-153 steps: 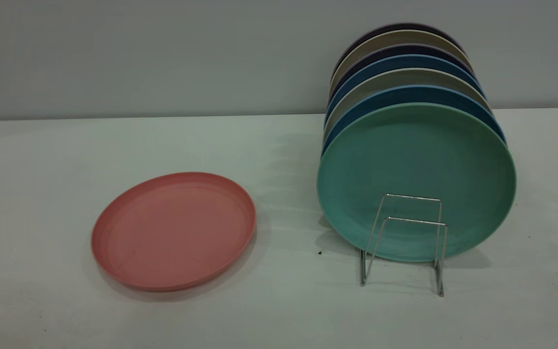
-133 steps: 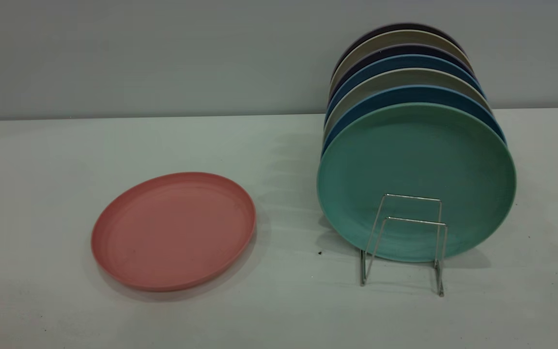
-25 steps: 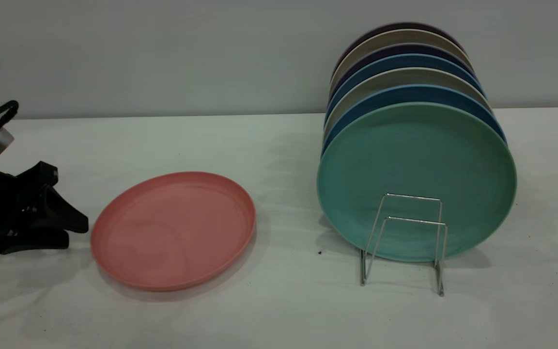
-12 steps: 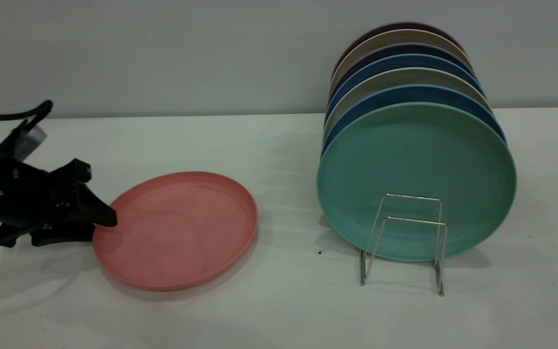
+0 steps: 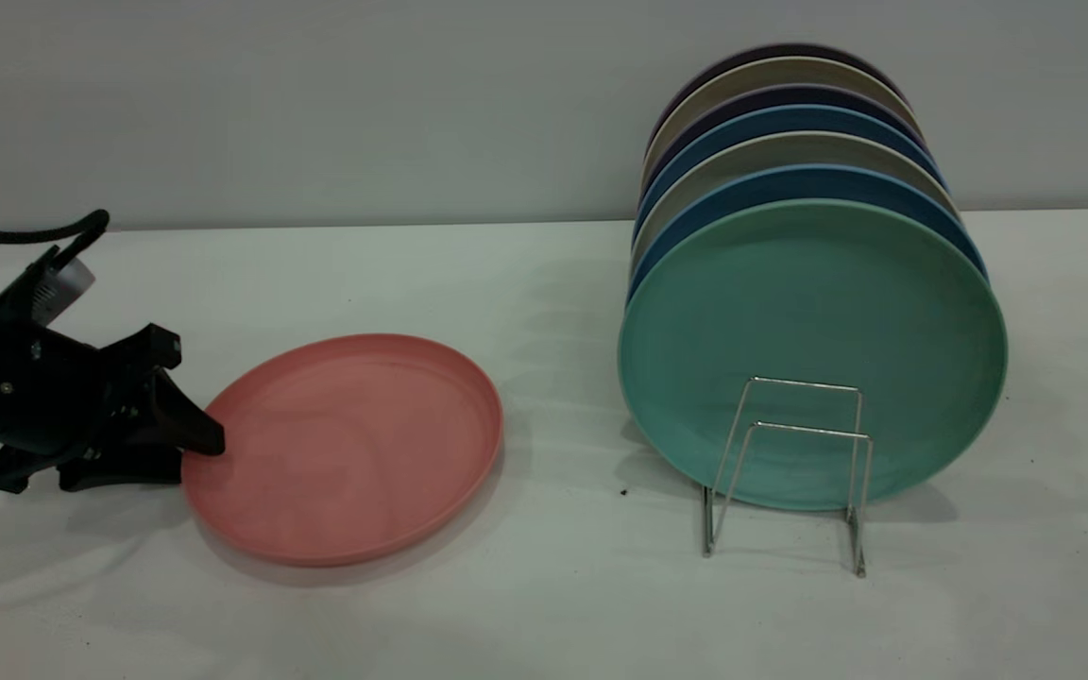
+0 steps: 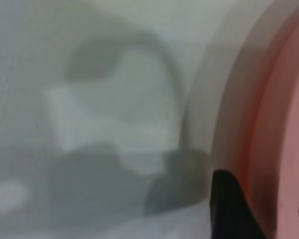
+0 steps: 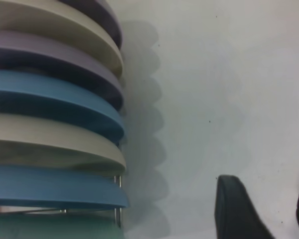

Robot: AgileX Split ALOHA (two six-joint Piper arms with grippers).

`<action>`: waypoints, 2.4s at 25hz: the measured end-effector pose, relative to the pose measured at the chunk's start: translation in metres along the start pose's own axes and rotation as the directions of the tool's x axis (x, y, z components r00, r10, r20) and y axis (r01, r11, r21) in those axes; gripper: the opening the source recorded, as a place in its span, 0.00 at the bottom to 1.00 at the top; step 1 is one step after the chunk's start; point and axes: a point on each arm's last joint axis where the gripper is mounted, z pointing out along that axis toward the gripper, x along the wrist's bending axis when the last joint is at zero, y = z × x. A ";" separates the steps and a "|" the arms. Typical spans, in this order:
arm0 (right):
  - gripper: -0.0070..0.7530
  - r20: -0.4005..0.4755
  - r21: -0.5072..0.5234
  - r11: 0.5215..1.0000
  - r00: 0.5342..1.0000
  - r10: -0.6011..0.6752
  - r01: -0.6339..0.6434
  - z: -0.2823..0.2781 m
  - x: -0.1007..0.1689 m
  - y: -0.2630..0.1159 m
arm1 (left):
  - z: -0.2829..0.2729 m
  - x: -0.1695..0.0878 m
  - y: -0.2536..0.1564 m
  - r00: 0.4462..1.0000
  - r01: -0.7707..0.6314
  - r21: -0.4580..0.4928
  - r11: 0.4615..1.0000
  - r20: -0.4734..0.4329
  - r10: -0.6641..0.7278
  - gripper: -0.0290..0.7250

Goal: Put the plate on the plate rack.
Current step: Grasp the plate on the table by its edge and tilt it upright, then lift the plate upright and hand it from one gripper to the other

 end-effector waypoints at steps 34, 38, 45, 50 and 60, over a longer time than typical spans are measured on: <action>0.43 -0.123 -0.077 0.993 0.988 -0.095 0.086 -0.037 0.035 0.004 | -0.064 -0.046 0.010 0.977 -0.167 -0.141 0.976 0.110 0.183 0.06; 0.41 -0.155 -0.086 0.996 0.987 -0.047 0.034 -0.049 0.044 -0.019 | -0.088 -0.061 0.006 0.970 -0.171 -0.203 0.964 0.139 0.201 0.06; 0.36 -0.230 -0.079 0.997 0.972 -0.043 0.026 -0.064 0.067 -0.056 | -0.099 -0.064 -0.023 0.968 -0.157 -0.167 0.973 0.168 0.185 0.06; 0.35 -0.321 0.024 0.993 0.942 -0.102 0.116 -0.054 0.091 -0.083 | -0.096 -0.060 -0.044 0.971 -0.102 -0.129 0.986 0.203 0.127 0.06; 0.35 -0.445 0.094 0.948 0.864 -0.235 0.306 -0.042 0.138 -0.114 | -0.077 -0.109 -0.079 0.920 -0.292 -0.041 0.956 0.260 0.292 0.06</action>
